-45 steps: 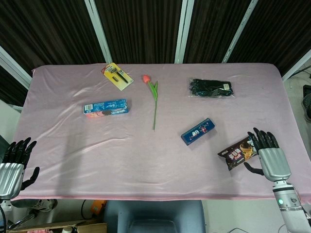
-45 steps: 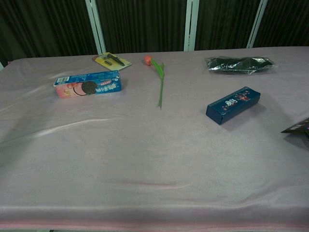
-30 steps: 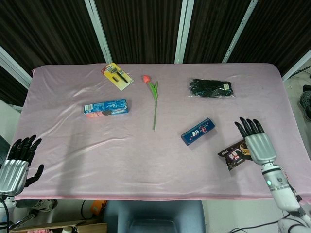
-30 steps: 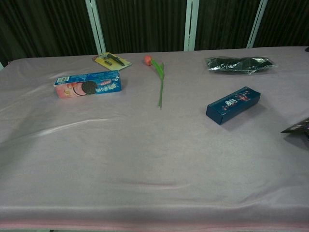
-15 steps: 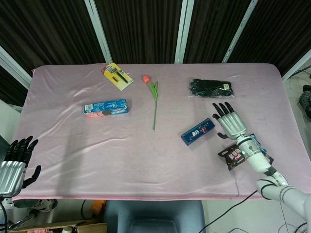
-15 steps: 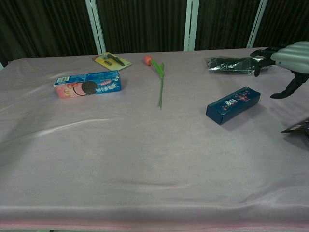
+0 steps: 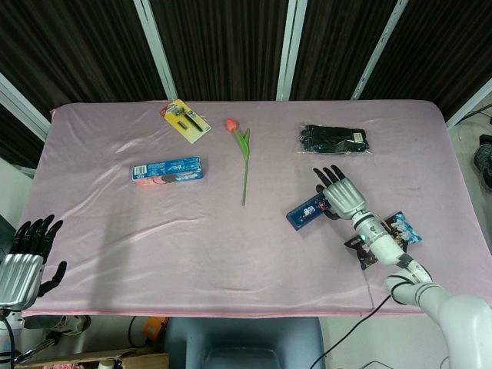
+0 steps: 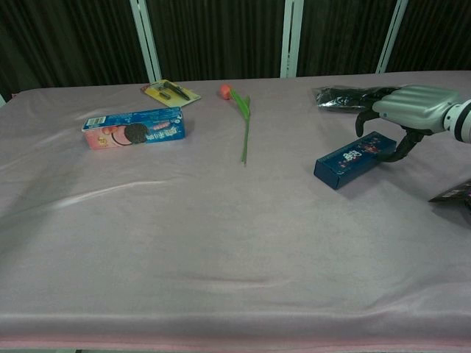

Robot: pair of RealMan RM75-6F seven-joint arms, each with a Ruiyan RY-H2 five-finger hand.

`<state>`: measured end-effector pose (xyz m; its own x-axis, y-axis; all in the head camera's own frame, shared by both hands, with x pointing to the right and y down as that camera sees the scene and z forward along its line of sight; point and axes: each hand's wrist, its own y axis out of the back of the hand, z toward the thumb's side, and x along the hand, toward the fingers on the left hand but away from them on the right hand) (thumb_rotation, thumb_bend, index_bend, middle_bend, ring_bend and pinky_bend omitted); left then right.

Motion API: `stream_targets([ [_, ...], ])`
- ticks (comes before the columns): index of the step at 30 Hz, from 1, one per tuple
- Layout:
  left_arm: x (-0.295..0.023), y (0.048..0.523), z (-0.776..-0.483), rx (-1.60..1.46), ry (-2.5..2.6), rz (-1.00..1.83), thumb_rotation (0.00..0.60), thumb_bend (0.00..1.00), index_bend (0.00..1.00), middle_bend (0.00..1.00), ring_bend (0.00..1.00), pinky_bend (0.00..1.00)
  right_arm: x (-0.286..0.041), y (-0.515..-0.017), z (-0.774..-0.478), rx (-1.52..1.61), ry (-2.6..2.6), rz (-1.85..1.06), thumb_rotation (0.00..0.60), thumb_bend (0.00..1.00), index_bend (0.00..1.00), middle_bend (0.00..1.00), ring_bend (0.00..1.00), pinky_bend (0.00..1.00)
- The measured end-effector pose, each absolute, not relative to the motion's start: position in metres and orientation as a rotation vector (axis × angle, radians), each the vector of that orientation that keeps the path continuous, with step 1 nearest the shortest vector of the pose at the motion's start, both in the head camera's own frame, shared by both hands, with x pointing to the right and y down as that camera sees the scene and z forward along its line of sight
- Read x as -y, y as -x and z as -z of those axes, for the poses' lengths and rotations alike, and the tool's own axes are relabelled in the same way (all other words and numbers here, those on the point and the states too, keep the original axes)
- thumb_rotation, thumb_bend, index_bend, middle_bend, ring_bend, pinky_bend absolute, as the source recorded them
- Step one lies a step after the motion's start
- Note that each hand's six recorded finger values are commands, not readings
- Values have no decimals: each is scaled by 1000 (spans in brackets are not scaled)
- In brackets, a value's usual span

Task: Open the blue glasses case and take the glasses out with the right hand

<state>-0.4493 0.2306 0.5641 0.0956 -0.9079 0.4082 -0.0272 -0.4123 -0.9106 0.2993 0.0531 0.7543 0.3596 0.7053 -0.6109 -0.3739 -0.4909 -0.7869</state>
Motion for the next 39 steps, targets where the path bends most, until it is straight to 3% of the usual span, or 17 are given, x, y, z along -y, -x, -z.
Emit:
stream_targets([
  [20, -232, 448, -564, -942, 1588, 1418, 600, 380, 0, 0, 0, 14, -54, -296, -752, 285, 1603, -1337, 600, 464, 514, 24, 0, 0],
  [39, -232, 446, -565, -932, 1594, 1412, 600, 381, 0, 0, 0, 14, -52, -293, -752, 281, 1599, -1348, 600, 675, 649, 76, 0, 0],
])
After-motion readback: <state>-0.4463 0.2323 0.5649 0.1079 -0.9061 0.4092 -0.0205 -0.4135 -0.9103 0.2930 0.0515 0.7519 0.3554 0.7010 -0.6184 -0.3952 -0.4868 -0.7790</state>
